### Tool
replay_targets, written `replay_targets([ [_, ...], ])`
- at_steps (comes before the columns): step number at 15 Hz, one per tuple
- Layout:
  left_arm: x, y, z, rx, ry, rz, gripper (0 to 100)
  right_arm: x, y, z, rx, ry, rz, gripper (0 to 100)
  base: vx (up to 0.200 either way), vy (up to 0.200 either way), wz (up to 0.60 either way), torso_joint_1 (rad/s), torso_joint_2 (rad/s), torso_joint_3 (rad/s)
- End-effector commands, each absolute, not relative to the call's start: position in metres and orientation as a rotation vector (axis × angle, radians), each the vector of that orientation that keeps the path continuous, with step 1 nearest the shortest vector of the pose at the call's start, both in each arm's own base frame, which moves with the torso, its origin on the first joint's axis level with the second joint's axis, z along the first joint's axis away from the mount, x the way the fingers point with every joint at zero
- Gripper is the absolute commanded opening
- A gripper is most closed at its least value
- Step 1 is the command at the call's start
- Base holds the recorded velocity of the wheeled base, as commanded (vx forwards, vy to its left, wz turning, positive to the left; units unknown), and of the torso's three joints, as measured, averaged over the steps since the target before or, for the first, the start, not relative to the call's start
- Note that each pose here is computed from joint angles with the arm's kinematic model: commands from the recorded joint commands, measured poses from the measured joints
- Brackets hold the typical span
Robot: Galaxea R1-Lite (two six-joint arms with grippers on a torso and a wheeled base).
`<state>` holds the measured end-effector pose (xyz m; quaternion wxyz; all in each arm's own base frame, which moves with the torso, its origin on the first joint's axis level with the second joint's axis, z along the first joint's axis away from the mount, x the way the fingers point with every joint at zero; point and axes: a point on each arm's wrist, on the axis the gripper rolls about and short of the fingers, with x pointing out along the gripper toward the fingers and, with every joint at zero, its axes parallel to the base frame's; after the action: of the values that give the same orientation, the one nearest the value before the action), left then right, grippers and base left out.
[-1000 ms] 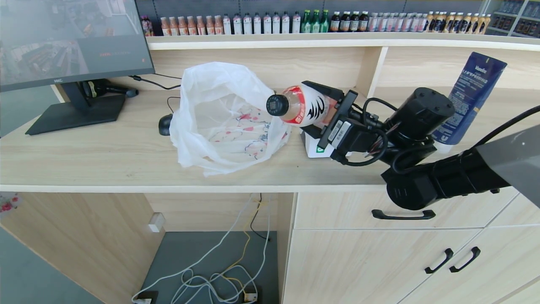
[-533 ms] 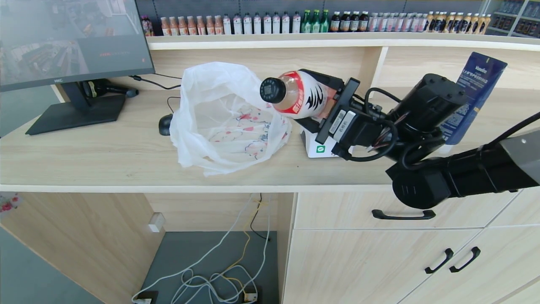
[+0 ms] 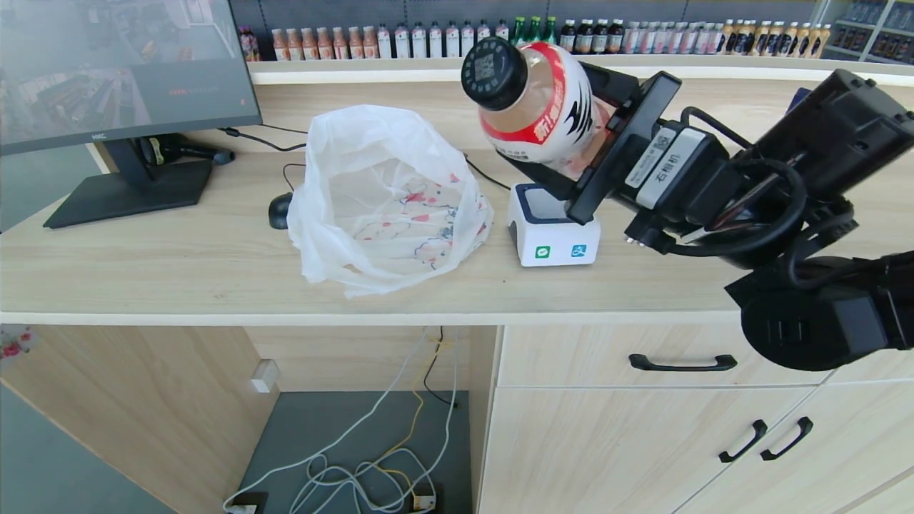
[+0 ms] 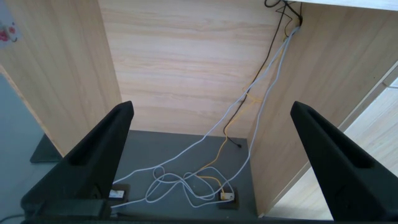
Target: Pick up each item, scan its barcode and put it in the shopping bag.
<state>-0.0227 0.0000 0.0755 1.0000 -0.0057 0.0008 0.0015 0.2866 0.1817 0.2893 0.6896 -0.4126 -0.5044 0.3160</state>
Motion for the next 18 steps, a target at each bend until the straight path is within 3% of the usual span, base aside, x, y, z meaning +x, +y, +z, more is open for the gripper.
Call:
replay_targets([
  [1,-0.023,0.000,0.076,-0.012,0.002,0.003,100,0.265,0.171,0.303,-0.904,-1.152,0.697,0,0.000,0.000,0.00,0.000,0.00,0.000],
  [7,-0.023,0.000,0.076,-0.012,0.000,0.003,100,0.210,0.140,0.318,-0.736,-1.076,0.674,0,0.000,0.000,0.00,0.000,0.00,0.000],
  [18,-0.023,0.000,0.076,-0.012,0.003,0.003,100,0.187,0.115,0.276,-0.004,-0.542,0.585,0,0.000,0.000,0.00,0.000,0.00,0.000],
])
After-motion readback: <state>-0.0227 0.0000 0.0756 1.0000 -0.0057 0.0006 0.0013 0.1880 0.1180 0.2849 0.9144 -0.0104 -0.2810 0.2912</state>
